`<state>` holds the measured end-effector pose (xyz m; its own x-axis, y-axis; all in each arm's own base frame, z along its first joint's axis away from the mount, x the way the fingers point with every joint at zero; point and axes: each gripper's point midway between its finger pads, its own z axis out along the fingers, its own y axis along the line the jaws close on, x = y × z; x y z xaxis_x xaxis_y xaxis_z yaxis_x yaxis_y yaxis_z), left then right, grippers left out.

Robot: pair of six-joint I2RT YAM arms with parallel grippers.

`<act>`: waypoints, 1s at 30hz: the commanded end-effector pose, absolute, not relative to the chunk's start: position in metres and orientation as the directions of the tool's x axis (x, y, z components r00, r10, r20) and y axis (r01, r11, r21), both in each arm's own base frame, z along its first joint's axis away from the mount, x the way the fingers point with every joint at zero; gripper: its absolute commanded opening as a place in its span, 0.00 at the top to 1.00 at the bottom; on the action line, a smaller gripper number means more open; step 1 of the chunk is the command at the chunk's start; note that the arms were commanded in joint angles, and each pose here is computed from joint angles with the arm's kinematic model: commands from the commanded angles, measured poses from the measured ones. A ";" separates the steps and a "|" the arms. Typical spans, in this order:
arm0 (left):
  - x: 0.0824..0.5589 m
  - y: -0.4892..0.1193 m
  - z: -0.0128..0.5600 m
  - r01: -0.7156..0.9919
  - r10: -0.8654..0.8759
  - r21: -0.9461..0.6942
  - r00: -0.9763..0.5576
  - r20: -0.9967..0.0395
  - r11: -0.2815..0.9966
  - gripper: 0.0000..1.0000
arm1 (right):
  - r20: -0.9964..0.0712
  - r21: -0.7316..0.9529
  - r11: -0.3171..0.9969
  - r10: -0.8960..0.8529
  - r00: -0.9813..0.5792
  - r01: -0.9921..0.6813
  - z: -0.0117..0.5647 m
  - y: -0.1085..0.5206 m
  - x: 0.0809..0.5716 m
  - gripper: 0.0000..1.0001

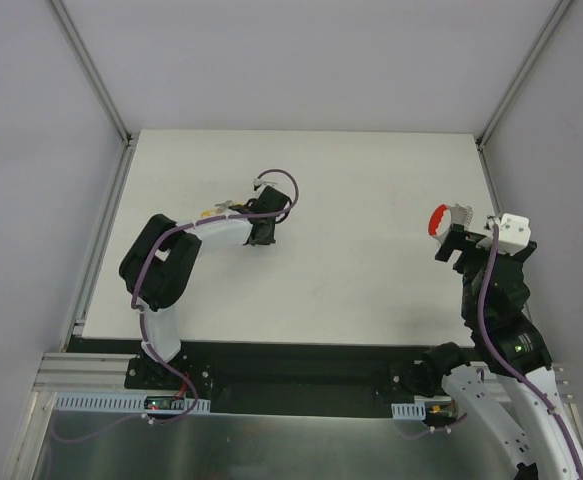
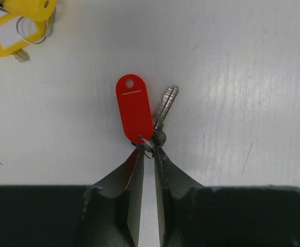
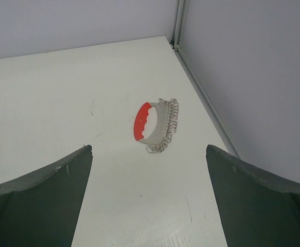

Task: Put the keys on the keyring

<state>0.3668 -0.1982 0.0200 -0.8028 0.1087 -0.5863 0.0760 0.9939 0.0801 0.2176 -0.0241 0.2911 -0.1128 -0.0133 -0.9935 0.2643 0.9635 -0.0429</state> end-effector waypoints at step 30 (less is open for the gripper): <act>0.296 -0.239 0.170 0.692 0.552 0.023 -0.555 -0.623 0.722 1.00 | -0.943 0.030 0.911 -0.111 -0.314 -0.412 0.276 0.107 0.229 0.04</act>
<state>0.3258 -0.2343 0.1281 -0.6807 0.3942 -0.6174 0.5127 0.8584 -0.0171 0.2396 0.0560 0.2768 -0.3075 -0.1038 -0.9459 -0.1461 0.9874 -0.0608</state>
